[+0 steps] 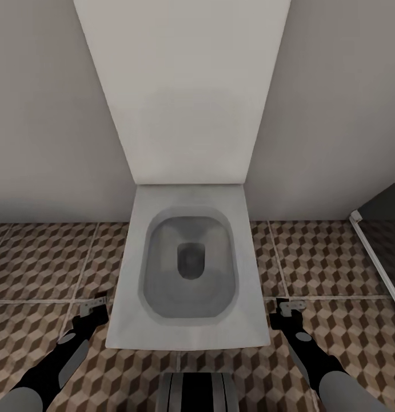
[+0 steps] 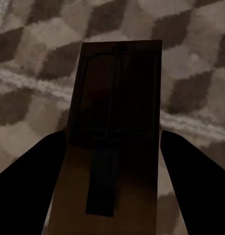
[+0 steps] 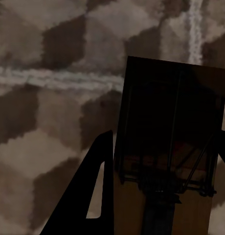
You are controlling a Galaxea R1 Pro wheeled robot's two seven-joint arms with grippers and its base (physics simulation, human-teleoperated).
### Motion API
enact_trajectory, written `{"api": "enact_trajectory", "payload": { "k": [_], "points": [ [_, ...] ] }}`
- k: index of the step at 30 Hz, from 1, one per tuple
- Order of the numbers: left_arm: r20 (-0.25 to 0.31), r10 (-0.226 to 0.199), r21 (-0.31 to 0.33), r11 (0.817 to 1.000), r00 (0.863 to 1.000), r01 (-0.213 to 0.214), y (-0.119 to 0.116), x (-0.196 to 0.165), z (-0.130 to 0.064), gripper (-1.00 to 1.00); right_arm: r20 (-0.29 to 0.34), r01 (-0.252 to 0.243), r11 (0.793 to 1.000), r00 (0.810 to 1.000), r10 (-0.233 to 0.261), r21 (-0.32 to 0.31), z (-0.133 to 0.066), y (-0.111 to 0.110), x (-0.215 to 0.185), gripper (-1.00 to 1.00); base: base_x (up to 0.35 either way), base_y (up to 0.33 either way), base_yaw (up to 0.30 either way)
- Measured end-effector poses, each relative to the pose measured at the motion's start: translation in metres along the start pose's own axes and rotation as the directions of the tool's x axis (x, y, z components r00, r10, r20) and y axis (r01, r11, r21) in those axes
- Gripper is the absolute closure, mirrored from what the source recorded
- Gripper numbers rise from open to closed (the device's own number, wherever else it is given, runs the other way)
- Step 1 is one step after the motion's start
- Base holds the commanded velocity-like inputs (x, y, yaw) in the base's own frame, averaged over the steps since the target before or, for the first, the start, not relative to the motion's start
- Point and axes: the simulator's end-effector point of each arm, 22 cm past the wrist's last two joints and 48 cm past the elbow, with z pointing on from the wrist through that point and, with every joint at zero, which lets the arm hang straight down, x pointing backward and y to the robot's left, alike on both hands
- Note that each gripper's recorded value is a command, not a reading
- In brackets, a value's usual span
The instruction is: Take the four mousetraps from the cabinet in the bathroom and place them on the bathroom floor. Make sure all four end up on the same floor surface, and ensure that at least two of them are either under or directly next to the same bathroom sink.
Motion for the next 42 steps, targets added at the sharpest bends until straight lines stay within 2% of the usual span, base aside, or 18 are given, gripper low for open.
{"api": "enact_trajectory", "payload": {
  "k": [2,5,11,42],
  "points": [
    [0.012,-0.002,0.000,1.000,1.000,0.002,0.000,-0.003,0.000,1.00,-0.001,0.000,1.000,1.000,0.000,0.000,0.000,0.000,0.000,1.00,0.000,0.000,0.000],
    [0.063,-0.005,-0.006,1.000,0.998,0.006,0.004,-0.015,0.000,1.00,-0.001,0.000,1.000,1.000,0.000,0.000,0.000,0.000,0.000,1.00,0.000,0.000,0.000],
    [0.092,-0.007,-0.013,1.000,0.996,0.008,0.009,-0.021,-0.001,1.00,-0.001,0.000,1.000,1.000,0.000,0.000,0.000,0.000,0.000,1.00,0.000,0.000,0.000],
    [0.090,-0.008,-0.010,1.000,0.996,0.009,0.007,-0.020,-0.001,1.00,0.002,0.001,1.000,1.000,-0.001,-0.002,0.000,0.000,-0.001,1.00,0.000,0.000,0.000]
  ]
}}
